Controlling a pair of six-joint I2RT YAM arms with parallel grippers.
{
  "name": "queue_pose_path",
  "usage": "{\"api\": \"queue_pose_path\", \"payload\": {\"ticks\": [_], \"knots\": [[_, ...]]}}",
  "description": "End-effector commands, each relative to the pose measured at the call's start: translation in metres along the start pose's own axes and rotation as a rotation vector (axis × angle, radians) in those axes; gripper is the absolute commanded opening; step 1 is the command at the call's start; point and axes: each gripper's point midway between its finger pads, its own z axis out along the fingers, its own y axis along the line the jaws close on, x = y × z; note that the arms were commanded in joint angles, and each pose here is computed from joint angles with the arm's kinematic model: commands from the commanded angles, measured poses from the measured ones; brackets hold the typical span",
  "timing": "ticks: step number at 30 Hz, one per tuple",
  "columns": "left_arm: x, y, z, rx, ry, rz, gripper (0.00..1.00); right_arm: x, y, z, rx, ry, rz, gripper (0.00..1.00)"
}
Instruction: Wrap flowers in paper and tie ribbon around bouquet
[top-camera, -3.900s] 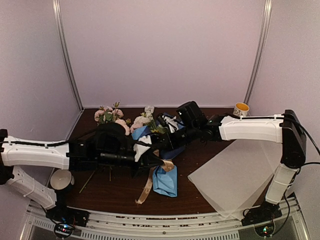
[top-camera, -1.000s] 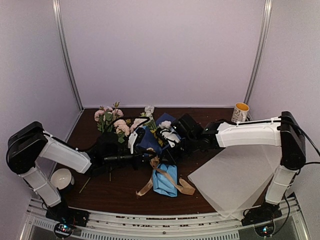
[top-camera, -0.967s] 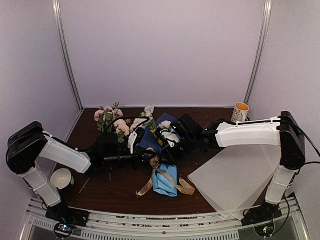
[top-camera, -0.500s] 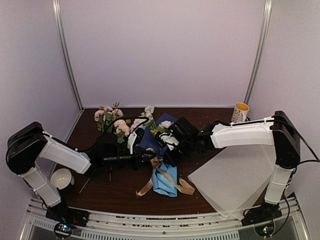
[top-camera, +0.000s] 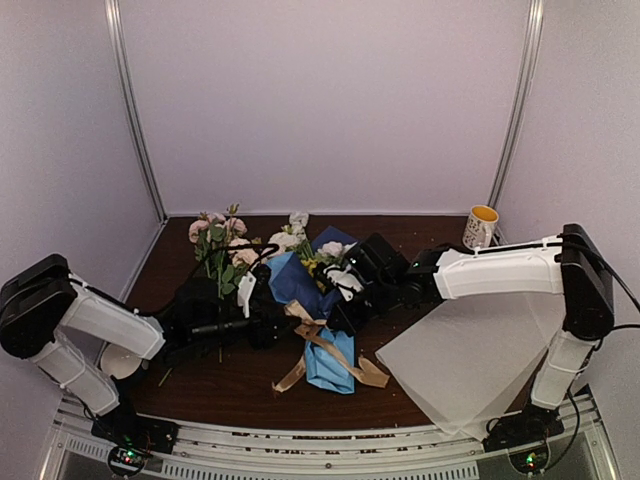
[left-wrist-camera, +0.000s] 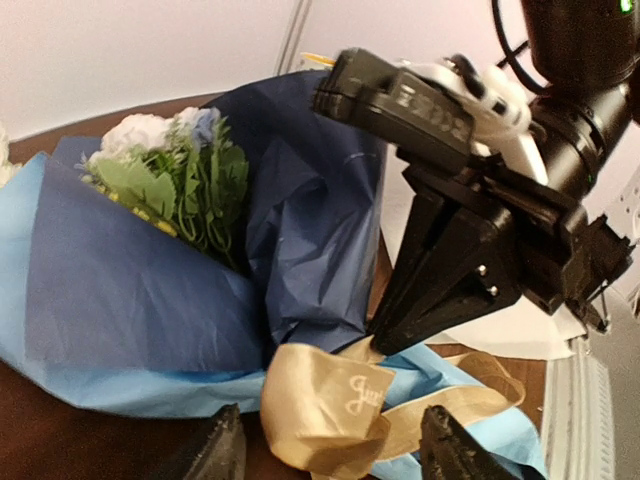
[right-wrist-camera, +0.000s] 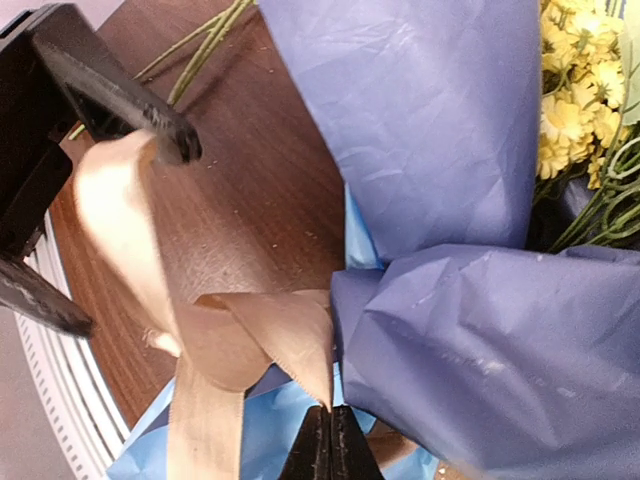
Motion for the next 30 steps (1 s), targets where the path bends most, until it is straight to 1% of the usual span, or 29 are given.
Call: {"api": "queue_pose_path", "payload": {"ticks": [1,5,7,11,13,16,19,21,26,30], "knots": [[-0.021,0.005,-0.020,-0.061,-0.096,0.058,0.68,-0.008,0.015,-0.013,-0.086,-0.049,0.008,0.00],[-0.025,-0.004,-0.035,-0.054,-0.066,0.157,0.72,-0.012,0.018,-0.018,-0.105,-0.068,0.008,0.00],[-0.034,-0.015,-0.044,-0.025,-0.078,0.222,0.74,-0.014,0.018,-0.020,-0.115,-0.080,0.018,0.00],[-0.053,-0.039,-0.057,0.054,-0.115,0.392,0.86,-0.016,0.017,-0.021,-0.152,-0.103,0.051,0.00],[-0.052,-0.046,-0.052,0.099,-0.081,0.495,0.90,-0.017,0.017,-0.021,-0.170,-0.110,0.065,0.00],[-0.033,-0.048,-0.032,0.175,0.018,0.573,0.93,-0.019,0.015,-0.019,-0.186,-0.114,0.076,0.00],[-0.016,-0.054,-0.015,0.279,0.093,0.600,0.94,-0.020,0.012,-0.018,-0.183,-0.118,0.089,0.00],[-0.009,-0.051,-0.005,0.298,0.117,0.620,0.93,-0.020,0.008,-0.018,-0.183,-0.122,0.100,0.00],[-0.003,-0.039,0.013,0.262,0.125,0.705,0.92,-0.018,0.006,-0.019,-0.190,-0.122,0.120,0.00],[0.006,-0.025,0.030,0.209,0.190,0.759,0.88,-0.017,0.006,-0.016,-0.193,-0.117,0.132,0.00]]}}
